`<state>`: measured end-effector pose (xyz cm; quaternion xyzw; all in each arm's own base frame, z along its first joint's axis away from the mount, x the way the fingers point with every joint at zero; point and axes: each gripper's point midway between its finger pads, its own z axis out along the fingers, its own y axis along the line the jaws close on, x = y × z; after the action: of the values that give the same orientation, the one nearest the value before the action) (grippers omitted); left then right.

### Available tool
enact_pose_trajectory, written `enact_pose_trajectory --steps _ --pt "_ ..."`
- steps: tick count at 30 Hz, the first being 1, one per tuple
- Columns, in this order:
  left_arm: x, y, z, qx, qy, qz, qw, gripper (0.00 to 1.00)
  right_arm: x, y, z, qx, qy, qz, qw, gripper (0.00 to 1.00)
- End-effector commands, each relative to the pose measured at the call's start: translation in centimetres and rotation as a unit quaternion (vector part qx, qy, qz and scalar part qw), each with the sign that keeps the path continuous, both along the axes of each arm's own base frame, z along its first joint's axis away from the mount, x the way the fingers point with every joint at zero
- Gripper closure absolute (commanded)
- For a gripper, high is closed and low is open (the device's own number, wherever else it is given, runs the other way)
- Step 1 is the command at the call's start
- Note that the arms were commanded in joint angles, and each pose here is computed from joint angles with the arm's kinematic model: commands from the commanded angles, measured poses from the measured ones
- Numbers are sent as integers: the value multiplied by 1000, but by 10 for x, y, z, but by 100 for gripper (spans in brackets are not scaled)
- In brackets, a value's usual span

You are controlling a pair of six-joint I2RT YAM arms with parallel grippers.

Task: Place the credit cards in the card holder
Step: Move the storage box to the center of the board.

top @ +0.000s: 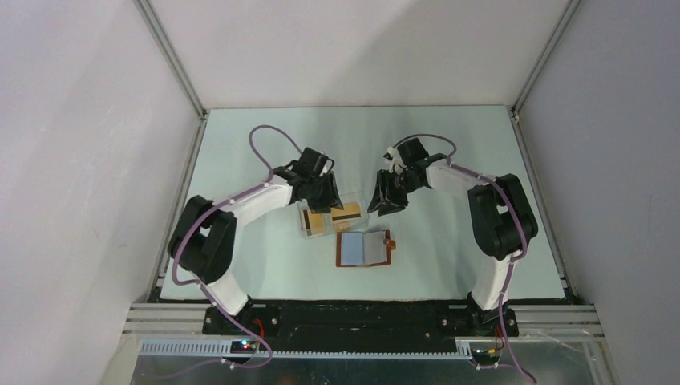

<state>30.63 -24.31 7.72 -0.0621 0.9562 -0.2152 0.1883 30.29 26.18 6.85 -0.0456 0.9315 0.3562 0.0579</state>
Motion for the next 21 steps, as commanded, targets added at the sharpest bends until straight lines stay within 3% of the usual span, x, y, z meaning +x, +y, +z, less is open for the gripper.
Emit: enact_pose_trajectory --steps 1,21 --pt "10 -8 -2 0 -19 24 1000 53 15 13 14 26 -25 10 999 54" --pt "12 -2 -53 48 14 25 998 54 13 18 2 22 -8 16 1000 61"
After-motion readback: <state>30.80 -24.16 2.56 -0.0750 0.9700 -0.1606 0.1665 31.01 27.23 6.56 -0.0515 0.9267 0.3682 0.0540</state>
